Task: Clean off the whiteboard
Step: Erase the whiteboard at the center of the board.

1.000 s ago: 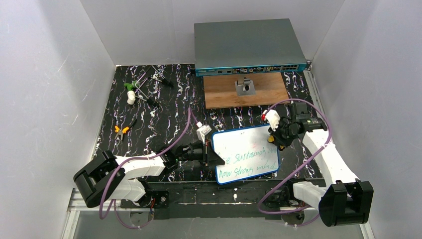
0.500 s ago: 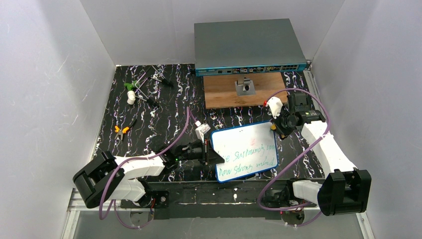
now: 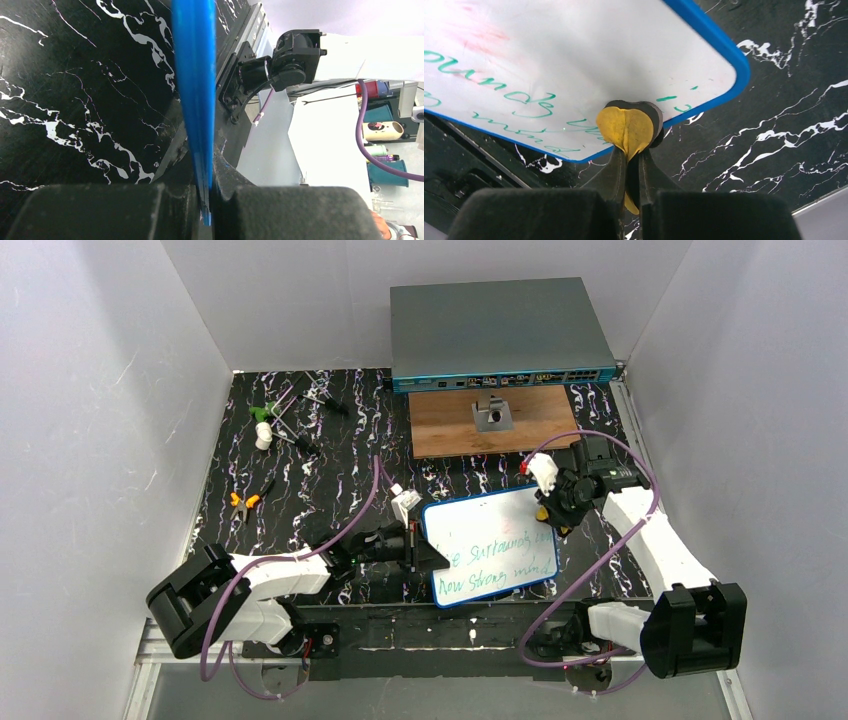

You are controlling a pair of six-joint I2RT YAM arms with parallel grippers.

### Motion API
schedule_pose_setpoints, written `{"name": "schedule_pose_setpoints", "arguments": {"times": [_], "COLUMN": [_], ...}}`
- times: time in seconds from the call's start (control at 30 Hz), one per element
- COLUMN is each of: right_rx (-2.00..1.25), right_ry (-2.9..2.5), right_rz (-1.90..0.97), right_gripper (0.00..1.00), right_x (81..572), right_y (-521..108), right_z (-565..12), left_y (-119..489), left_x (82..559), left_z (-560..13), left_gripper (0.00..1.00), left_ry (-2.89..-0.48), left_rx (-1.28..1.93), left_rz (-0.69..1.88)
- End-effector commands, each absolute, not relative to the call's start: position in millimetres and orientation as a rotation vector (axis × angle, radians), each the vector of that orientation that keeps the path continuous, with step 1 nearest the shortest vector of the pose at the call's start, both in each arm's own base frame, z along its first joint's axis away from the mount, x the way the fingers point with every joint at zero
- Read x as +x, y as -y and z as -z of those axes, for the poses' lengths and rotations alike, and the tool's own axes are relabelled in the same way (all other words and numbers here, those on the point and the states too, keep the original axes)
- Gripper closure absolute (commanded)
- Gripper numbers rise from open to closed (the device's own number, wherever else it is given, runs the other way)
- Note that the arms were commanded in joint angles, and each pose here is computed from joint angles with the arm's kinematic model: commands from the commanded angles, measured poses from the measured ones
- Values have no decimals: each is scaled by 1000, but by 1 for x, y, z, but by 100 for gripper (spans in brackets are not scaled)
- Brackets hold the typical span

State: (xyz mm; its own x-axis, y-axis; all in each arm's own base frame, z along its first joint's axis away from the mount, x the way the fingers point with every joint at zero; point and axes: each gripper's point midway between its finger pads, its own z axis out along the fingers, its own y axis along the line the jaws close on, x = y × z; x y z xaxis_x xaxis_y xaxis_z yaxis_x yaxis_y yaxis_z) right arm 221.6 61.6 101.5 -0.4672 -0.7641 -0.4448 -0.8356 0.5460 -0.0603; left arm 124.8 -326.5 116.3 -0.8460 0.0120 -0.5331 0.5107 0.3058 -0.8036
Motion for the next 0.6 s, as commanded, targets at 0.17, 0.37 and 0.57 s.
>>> {"name": "schedule_pose_setpoints", "arguments": {"times": [0.17, 0.37, 0.57], "right_rx": [-1059, -1196, -1475], "right_ry": [-2289, -2330, -2314], "right_rz": [-8, -29, -186], "right_gripper": [99, 99, 99], "right_x": [291, 263, 208], "right_y": [-55, -50, -53], "right_z": [-142, -116, -85], "left_y": [335, 334, 335], "left_x": [124, 125, 126], "left_z": [-163, -163, -165], "left_gripper": [100, 100, 100], "left_ry": [-1908, -1908, -1903], "left_rx": [568, 561, 559], "left_rz": [1657, 1654, 1649]}}
